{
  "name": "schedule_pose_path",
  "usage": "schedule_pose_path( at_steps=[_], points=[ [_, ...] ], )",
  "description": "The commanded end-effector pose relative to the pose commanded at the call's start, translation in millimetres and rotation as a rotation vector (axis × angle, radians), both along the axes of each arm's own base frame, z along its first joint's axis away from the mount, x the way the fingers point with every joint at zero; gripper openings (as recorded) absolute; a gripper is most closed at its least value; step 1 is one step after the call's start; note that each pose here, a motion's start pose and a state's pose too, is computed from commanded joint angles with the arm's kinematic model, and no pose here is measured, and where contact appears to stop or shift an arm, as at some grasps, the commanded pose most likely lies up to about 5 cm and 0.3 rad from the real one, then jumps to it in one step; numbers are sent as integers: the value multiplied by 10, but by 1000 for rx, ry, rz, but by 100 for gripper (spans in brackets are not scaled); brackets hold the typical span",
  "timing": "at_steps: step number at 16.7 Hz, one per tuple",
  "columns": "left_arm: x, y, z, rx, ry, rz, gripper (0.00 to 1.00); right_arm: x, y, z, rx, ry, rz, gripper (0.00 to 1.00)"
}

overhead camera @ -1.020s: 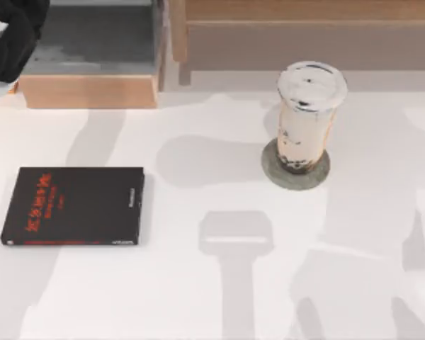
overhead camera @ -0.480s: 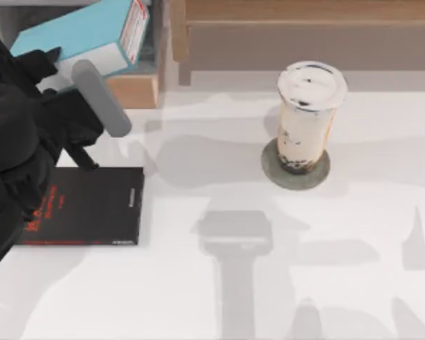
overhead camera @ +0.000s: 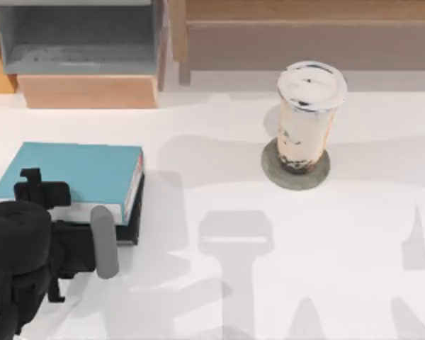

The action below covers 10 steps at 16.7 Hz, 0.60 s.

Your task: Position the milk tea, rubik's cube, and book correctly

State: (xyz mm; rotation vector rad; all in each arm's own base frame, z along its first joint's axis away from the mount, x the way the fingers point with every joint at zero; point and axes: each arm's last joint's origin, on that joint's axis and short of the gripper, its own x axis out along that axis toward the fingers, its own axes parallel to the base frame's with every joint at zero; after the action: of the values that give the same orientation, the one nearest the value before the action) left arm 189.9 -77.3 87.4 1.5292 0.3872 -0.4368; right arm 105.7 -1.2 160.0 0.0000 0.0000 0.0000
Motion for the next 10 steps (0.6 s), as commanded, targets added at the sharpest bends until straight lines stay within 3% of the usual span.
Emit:
schedule_pose_path(
  at_steps=[10],
  points=[
    [46, -1, -20, 0, 0, 0, 0, 0, 0, 0, 0, 0, 0, 100]
  ],
)
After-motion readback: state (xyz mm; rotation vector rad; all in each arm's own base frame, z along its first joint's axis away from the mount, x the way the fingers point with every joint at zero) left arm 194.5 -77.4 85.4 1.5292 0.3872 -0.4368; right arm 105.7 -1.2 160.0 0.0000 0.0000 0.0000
